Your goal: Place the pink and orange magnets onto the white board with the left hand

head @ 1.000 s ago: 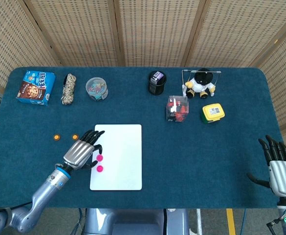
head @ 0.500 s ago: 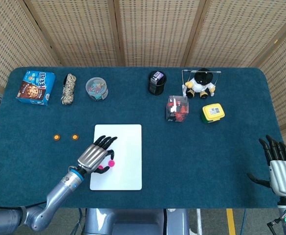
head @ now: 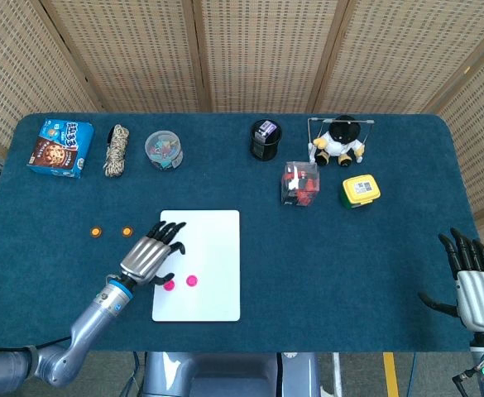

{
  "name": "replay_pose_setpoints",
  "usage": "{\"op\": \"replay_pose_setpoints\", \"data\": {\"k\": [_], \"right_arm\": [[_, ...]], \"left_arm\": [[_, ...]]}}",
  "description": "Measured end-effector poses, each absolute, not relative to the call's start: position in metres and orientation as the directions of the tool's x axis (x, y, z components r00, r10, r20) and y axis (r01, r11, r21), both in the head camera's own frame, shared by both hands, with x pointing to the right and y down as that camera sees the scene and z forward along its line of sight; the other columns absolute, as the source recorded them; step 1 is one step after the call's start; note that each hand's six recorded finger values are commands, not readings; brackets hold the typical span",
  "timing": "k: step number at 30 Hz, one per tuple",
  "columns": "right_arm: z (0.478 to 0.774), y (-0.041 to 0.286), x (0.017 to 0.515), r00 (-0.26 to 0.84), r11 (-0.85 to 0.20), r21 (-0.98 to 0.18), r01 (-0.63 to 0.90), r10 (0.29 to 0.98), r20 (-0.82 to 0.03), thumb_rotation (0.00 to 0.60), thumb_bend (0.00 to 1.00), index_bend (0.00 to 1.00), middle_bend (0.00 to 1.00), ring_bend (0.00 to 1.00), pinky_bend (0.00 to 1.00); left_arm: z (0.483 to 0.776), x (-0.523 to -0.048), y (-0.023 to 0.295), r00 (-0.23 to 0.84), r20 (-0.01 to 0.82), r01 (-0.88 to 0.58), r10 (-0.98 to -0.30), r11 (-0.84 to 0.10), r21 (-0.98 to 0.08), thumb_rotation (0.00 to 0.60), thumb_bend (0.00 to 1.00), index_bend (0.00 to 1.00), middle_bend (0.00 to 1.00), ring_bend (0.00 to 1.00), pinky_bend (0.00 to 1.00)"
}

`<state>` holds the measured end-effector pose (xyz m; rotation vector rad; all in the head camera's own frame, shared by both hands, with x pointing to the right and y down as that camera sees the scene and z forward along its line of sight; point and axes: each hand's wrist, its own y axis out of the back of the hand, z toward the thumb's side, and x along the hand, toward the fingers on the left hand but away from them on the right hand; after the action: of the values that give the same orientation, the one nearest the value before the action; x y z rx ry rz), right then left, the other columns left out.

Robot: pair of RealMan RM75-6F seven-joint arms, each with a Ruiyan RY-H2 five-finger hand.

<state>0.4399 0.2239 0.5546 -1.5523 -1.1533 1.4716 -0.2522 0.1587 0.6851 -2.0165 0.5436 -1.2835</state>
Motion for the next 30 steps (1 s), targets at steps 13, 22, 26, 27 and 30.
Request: {"op": "replay_pose_setpoints", "data": {"k": [13,22,26,27,30], "right_arm": [[0.557,0.223,0.438,-0.040,-0.369,-0.921,0.126,0.926,-0.376,0.600,0.00,0.00,0.00,0.00,0.00],[0.558,0.222,0.439,-0.045,-0.374,-0.918,0.127,0.923,-0.382,0.600,0.00,0.00,0.00,0.00,0.00],[0.558,0.222,0.439,-0.045,-0.376,-0.918,0.127,0.922,-0.384,0.600,0.00,0.00,0.00,0.00,0.00],[0.558,0.222,0.439,-0.045,-0.376,-0.918,0.127,0.922,-0.384,0.600,0.00,0.00,0.00,0.00,0.00],[0.558,0.222,0.439,-0.046,-0.377,-0.917,0.128,0.922,-0.385,0.600,0.00,0.00,0.00,0.00,0.00]], "left_arm": [[0.719,-0.359,0.129,0.217,0.668,0.023,-0.712,-0.680,-0.733,0.600,0.32,0.35,0.00,0.00,0.00],[0.744,-0.370,0.126,0.191,0.679,0.009,-0.709,-0.690,-0.724,0.600,0.35,0.35,0.00,0.00,0.00],[0.750,-0.367,0.122,0.189,0.683,0.014,-0.706,-0.693,-0.721,0.600,0.35,0.35,0.00,0.00,0.00],[0.751,-0.366,0.121,0.189,0.683,0.014,-0.705,-0.694,-0.720,0.600,0.35,0.35,0.00,0.00,0.00],[0.754,-0.362,0.118,0.192,0.685,0.015,-0.703,-0.695,-0.719,0.600,0.35,0.35,0.00,0.00,0.00]]}}
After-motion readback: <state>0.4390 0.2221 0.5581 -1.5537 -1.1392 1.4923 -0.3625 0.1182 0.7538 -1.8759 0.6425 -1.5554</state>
